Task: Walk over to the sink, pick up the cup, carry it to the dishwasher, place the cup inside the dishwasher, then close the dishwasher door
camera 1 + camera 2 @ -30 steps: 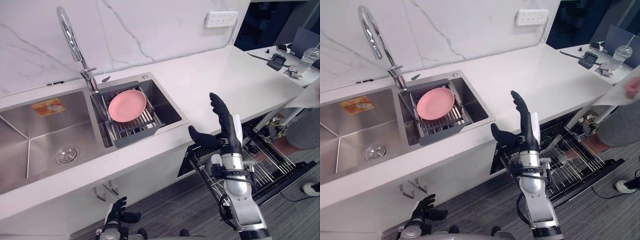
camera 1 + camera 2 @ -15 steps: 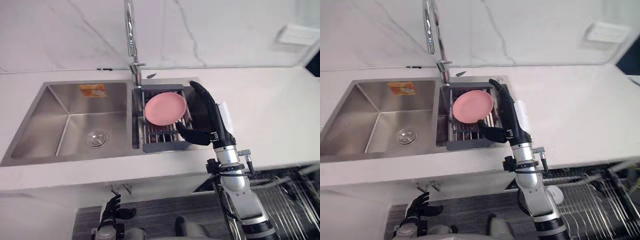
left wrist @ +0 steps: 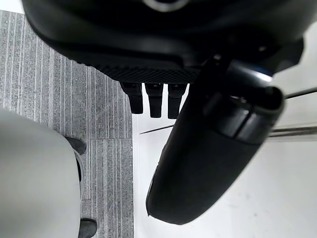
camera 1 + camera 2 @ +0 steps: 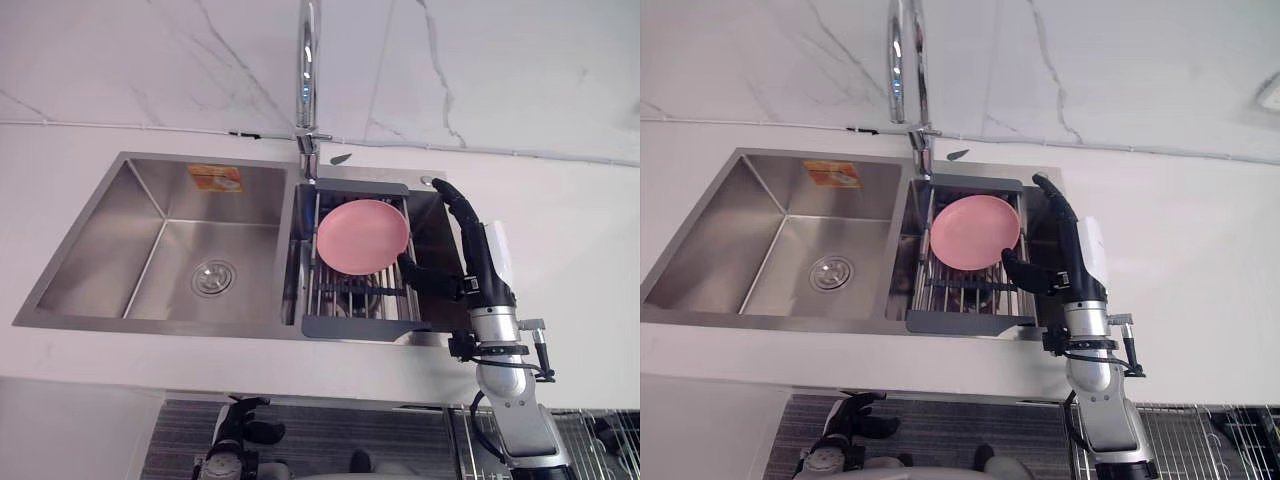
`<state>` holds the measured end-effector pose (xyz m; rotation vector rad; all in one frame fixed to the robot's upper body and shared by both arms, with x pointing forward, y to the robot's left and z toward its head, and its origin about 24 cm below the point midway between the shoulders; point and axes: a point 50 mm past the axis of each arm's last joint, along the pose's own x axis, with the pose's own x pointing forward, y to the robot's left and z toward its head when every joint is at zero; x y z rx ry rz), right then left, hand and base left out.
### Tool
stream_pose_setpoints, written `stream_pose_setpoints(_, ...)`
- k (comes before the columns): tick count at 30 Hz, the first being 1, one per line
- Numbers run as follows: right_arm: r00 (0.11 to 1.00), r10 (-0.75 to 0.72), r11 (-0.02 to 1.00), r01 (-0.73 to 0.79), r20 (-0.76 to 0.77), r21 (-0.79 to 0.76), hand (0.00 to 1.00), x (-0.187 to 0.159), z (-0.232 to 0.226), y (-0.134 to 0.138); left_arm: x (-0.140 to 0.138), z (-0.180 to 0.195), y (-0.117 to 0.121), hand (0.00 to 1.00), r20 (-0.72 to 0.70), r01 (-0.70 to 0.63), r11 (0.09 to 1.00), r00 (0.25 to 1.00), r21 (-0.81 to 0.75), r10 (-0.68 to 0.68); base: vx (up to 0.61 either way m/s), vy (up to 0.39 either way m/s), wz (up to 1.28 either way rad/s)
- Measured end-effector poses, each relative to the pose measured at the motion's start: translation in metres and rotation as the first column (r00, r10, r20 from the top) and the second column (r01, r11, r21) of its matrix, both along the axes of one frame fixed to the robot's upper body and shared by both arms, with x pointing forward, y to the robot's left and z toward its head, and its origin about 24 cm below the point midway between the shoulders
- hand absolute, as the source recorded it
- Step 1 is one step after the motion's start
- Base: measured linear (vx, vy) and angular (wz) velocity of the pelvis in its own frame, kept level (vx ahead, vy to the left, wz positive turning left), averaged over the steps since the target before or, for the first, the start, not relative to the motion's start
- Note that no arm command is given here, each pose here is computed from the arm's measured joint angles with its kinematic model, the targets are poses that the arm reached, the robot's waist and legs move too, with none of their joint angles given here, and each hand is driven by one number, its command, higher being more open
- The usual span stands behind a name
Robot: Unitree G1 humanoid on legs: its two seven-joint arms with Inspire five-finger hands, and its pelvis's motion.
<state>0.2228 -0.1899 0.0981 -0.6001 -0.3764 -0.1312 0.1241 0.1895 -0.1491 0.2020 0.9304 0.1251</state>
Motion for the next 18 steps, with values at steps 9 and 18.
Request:
stream_pose_setpoints(9,0.995,-0.047,0.998,0.043,-0.087,-0.046,0.90,0.003,-0.020,-0.008,0.000,0.000,-0.002,0.90,0.000,0.028,1.000,1.000,0.012,-0.028,-0.03,-0.004,0.19)
stream_pose_setpoints(18,0.993,-0.043,0.982,0.021,-0.113,-0.186,0.90,0.005,-0.022,-0.016,-0.005,-0.002,0.000,0.90,-0.015,0.025,1.000,1.000,0.015,-0.024,-0.08,0.009,-0.08)
